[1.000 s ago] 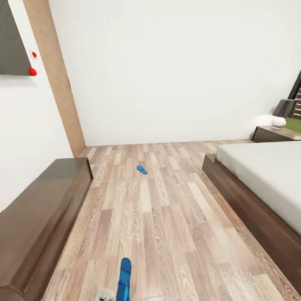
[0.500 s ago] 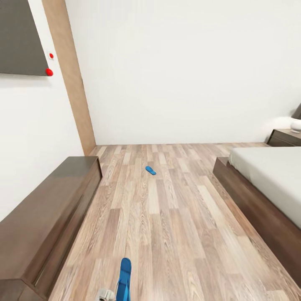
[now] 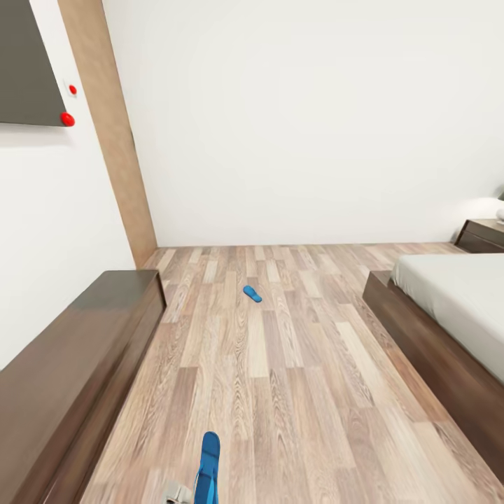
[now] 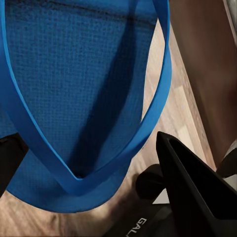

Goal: In the bedroom, move the book from the bed onto either nightstand, and place the two sandals side by side next to the bed.

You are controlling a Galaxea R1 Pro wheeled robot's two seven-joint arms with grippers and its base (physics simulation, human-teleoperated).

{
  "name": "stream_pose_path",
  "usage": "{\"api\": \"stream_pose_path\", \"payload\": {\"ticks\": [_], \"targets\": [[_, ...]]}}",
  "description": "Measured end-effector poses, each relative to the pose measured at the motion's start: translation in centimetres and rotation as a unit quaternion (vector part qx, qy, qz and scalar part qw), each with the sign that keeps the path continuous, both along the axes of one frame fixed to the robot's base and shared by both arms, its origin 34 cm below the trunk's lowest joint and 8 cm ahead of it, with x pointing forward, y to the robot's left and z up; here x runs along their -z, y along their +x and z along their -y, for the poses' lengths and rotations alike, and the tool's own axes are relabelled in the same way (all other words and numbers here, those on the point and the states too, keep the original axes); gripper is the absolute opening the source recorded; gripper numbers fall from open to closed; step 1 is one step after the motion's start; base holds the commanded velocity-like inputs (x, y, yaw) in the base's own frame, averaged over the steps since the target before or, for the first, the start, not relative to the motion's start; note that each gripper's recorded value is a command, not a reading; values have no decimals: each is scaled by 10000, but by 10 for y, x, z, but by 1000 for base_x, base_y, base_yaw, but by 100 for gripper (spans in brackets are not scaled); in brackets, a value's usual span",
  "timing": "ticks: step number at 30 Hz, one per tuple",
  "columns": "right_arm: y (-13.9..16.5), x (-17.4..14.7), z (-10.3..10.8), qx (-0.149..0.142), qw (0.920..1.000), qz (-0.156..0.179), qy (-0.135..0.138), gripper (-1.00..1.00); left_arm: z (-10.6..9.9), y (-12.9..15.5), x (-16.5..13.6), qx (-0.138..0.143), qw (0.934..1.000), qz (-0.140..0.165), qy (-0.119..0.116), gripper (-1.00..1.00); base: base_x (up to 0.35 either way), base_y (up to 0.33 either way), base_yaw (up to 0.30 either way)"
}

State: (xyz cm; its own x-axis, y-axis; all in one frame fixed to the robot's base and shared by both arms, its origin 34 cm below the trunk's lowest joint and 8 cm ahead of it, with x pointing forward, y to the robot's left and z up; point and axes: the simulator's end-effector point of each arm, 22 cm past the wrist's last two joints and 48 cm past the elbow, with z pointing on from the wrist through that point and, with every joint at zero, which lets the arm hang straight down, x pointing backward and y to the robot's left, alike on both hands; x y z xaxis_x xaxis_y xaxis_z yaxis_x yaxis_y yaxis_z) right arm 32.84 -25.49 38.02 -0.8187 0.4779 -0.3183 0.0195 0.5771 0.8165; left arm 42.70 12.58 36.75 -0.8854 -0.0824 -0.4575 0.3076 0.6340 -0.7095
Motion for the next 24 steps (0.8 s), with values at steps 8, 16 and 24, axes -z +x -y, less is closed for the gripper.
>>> {"api": "stream_pose_path", "payload": {"ticks": [8, 16, 24], "targets": [[-4, 3, 2, 2, 9999, 75, -89, 100, 0, 0, 0, 2, 10000, 5, 12, -100, 290, 0, 0], [-1, -6, 2, -60, 9998, 207, 37, 100, -10, -12, 7, -71, 9999, -116, 51, -100, 0, 0, 0], [0, -7, 4, -56, 9997, 218, 19, 100, -10, -15, 8, -75, 9999, -141, 41, -100, 0, 0, 0]]}}
